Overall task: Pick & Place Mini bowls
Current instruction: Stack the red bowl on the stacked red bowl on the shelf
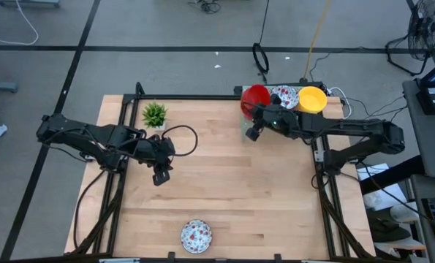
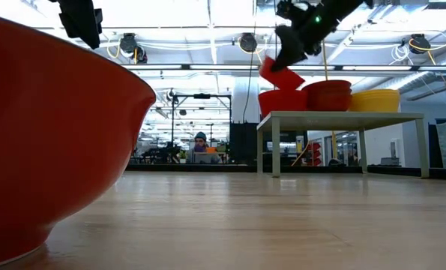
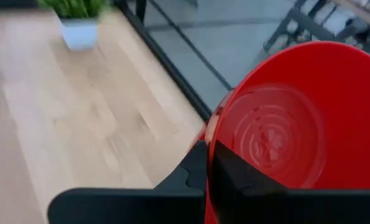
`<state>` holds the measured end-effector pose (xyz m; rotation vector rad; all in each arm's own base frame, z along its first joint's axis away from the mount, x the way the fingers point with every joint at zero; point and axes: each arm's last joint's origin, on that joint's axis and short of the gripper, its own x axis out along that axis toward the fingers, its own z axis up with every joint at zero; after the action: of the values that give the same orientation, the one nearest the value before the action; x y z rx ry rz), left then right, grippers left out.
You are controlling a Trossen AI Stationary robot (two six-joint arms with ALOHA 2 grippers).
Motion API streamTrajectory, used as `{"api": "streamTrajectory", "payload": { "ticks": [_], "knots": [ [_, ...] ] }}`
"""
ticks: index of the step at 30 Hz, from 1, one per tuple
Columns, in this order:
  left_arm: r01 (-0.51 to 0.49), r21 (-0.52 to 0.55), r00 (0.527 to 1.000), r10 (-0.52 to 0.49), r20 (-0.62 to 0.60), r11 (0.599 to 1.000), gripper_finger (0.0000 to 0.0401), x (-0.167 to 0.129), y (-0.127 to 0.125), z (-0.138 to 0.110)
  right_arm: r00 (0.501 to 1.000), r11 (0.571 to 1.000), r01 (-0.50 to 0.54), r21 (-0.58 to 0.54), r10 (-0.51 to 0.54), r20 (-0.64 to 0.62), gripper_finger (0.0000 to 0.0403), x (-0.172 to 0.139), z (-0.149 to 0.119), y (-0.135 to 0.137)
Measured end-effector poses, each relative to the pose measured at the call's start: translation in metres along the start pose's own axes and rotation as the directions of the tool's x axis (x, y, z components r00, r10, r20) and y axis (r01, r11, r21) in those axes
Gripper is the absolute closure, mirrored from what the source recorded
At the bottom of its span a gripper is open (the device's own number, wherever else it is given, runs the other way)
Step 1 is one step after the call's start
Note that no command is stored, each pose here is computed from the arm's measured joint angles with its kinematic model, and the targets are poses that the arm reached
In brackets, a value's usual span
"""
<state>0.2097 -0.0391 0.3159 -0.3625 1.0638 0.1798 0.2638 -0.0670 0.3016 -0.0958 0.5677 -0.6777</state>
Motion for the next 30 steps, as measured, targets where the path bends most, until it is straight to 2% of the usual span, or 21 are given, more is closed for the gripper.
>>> {"api": "streamTrajectory", "payload": {
  "ticks": [14,30],
  "knots": [
    [0.0,0.009,1.0,0.0,0.002,1.0,0.0274,0.0,-0.0001,0.0001,0.996,0.997,0.028,-0.078,-0.035,-0.083,0.0398,0.0085,-0.0093,0.0004],
    [-0.002,0.006,1.0,0.002,0.003,1.0,0.0274,0.0,0.0,0.0002,0.995,0.996,0.03,-0.082,-0.038,-0.088,0.0318,0.0107,-0.0101,0.0013]
  ]
}}
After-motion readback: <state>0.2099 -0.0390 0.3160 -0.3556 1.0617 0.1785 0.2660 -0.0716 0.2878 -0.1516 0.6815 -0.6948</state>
